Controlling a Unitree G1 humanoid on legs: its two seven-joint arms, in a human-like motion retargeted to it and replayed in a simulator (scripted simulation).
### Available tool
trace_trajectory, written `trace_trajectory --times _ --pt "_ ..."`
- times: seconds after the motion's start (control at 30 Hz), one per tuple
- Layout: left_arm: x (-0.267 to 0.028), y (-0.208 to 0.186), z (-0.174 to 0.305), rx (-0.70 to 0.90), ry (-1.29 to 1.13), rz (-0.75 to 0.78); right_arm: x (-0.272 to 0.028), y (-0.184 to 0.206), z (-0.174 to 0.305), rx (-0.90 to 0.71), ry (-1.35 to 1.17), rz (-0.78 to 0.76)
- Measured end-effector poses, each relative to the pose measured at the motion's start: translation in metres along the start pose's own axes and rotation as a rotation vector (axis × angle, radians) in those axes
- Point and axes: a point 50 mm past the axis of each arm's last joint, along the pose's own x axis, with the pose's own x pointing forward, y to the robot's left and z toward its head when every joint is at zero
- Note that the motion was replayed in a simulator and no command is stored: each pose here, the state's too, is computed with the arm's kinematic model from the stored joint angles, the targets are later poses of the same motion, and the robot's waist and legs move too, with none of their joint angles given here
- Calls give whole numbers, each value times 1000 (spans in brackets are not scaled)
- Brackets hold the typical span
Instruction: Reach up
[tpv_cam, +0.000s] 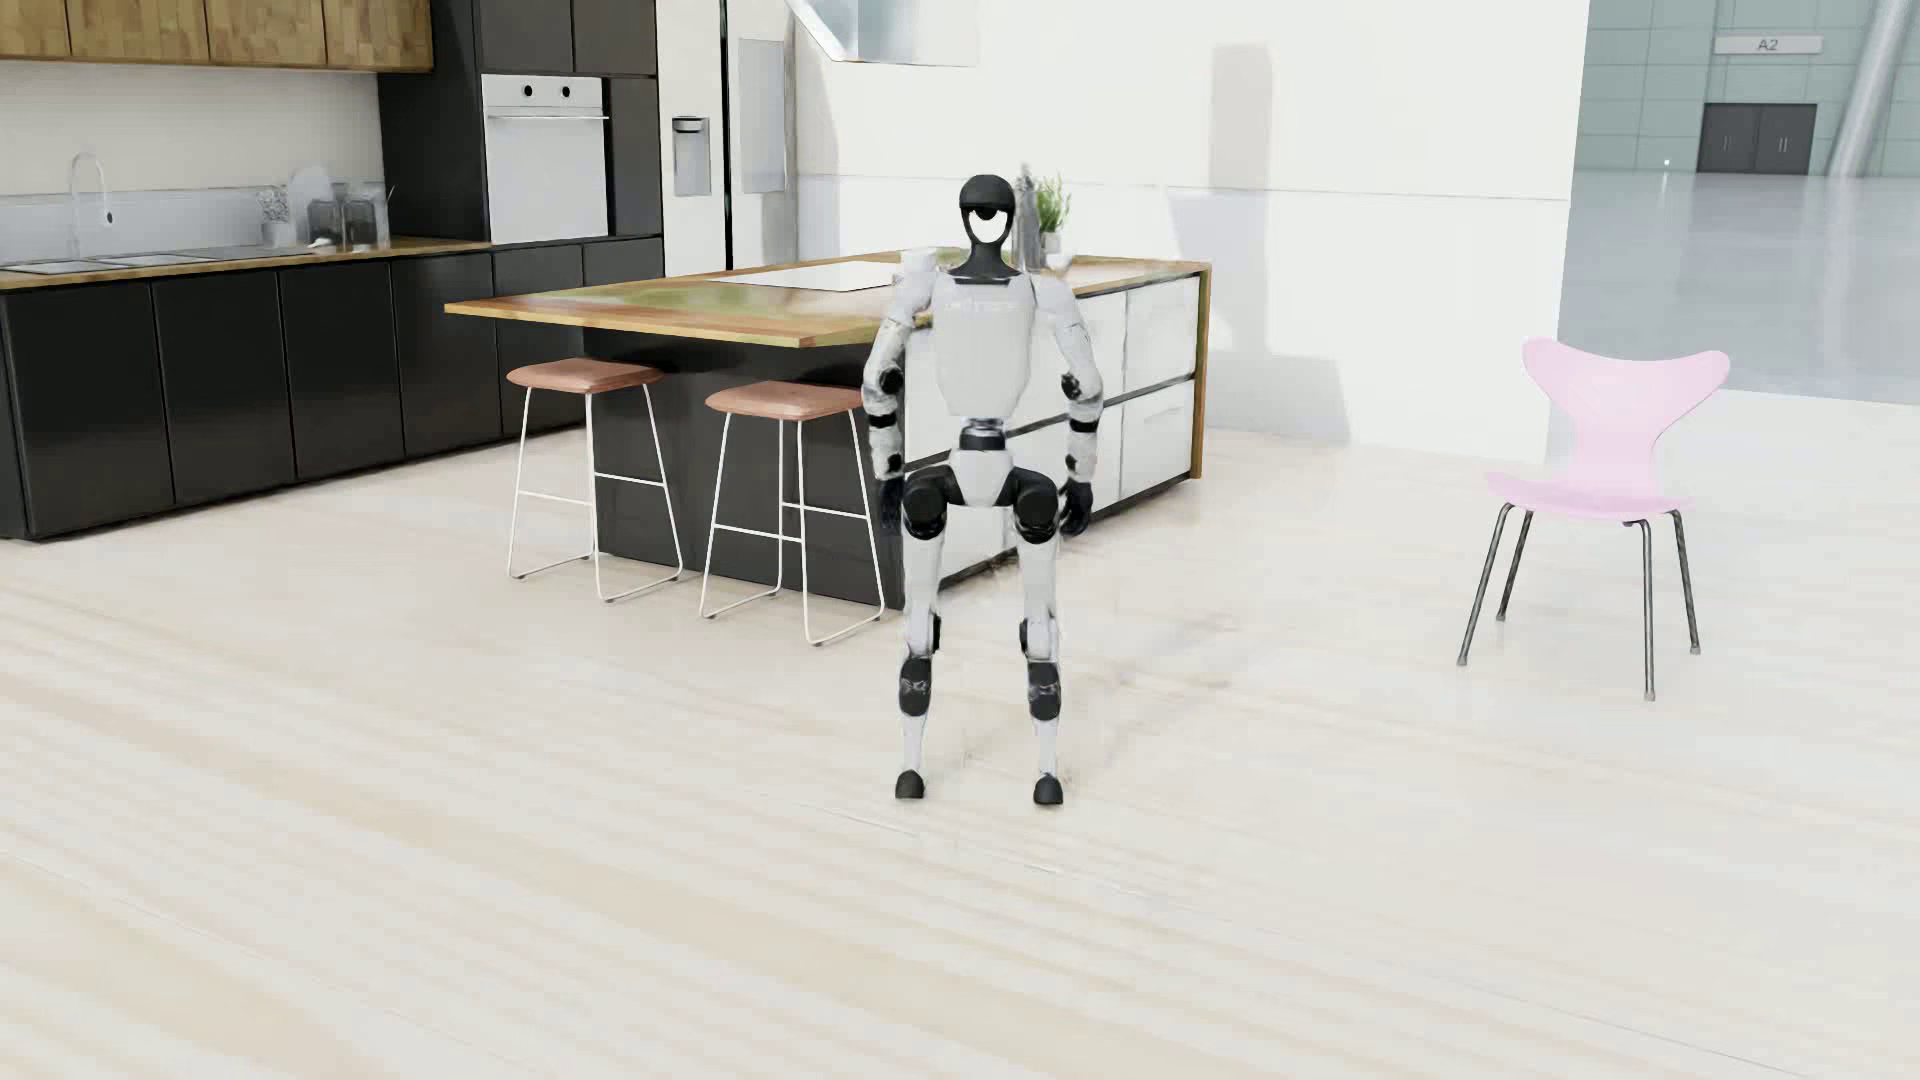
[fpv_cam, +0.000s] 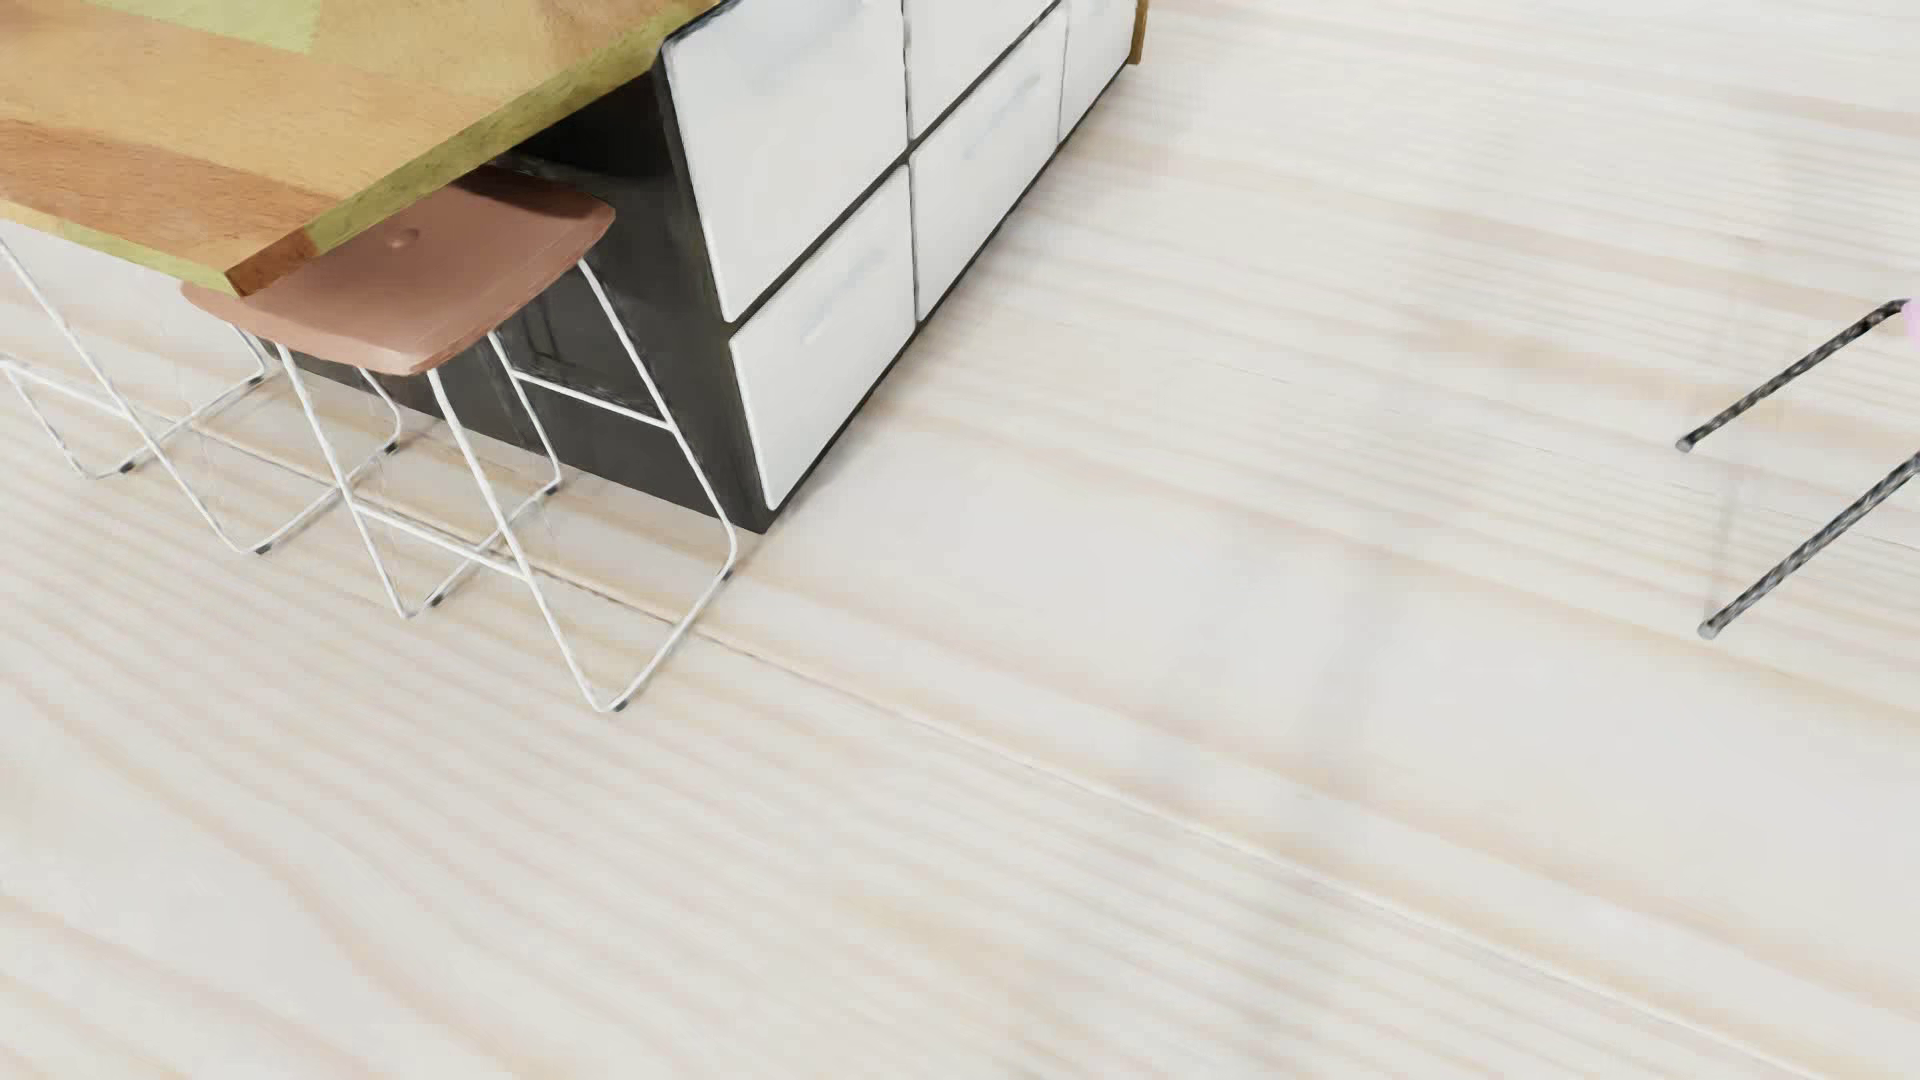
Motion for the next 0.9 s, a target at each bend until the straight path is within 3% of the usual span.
trace_trajectory --times 0.07,0.17,0.23,0.33,0.43,0.53,0.63,0.9 --pt "-1 23 33 -5 -132 61 0 -14 28 19 -112 -43" --pt "-37 109 143 25 -562 299 -32 -100 137 41 -550 -290" --pt "-108 169 232 116 -920 505 -103 -168 226 -7 -924 -522" --pt "-251 213 331 348 -1358 801 -248 -219 317 -130 -1430 -830" --pt "-388 210 364 477 -1715 1060 -379 -220 344 -230 -1812 -1067" --pt "-473 185 349 550 -1983 1228 -453 -201 333 -292 -2063 -1209" --pt "-501 165 331 617 -2105 1301 -478 -190 317 -323 -2160 -1287" --pt "-494 172 331 617 -2056 1309 -476 -196 311 -311 -2130 -1316"
